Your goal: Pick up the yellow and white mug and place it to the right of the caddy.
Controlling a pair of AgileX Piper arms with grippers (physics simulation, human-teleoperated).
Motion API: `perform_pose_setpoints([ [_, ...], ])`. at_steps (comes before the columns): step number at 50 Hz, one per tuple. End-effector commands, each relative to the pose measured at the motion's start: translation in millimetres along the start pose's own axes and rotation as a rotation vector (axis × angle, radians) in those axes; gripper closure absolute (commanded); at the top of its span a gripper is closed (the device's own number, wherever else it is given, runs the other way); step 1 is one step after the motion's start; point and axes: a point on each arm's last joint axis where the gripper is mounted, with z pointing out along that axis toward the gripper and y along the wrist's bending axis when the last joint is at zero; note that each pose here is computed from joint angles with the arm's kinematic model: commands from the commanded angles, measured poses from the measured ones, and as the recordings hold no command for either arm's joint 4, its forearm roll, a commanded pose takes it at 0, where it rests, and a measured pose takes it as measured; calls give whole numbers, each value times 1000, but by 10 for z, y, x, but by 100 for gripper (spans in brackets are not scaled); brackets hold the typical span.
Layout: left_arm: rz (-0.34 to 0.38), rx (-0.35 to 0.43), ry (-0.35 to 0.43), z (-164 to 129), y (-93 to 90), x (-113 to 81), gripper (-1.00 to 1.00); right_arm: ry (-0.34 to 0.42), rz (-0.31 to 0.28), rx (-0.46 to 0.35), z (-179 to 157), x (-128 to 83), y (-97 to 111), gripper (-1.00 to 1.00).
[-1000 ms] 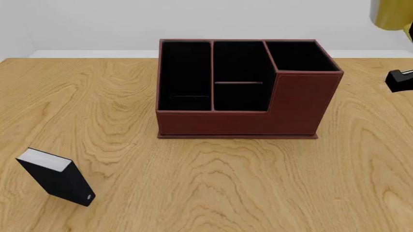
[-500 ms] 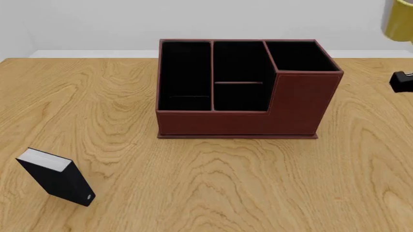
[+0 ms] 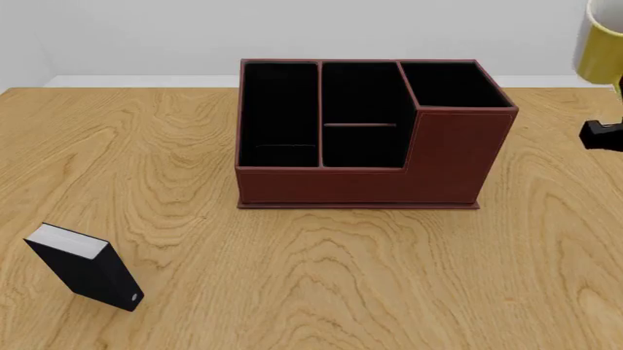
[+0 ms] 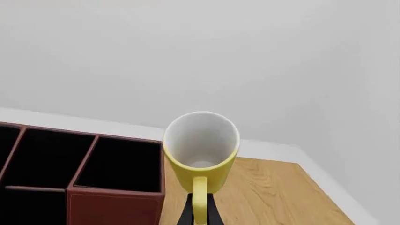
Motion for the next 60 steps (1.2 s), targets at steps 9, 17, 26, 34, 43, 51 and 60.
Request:
perform_pose_setpoints([
  [9,0,1,-1,-2,-1,-5,-100,36,18,19,97,206,-3,100],
  [17,-1,2,-1,-3,-1,-11,-100,45,26,32,115,263,-19,100],
  [26,3,5,-1,-3,-2,-9,-100,70,29,32,146,394,-3,100],
  [34,2,5,0,-3,-2,-8,-100,81,41,40,169,469,-7,100],
  [43,2,7,1,0,-1,-1,-100,94,49,42,186,540,1,100],
  [51,1,8,0,-1,-2,-4,-100,105,56,41,217,635,17,100],
  [60,2,9,0,-2,-2,-8,-100,123,66,35,245,748,48,100],
])
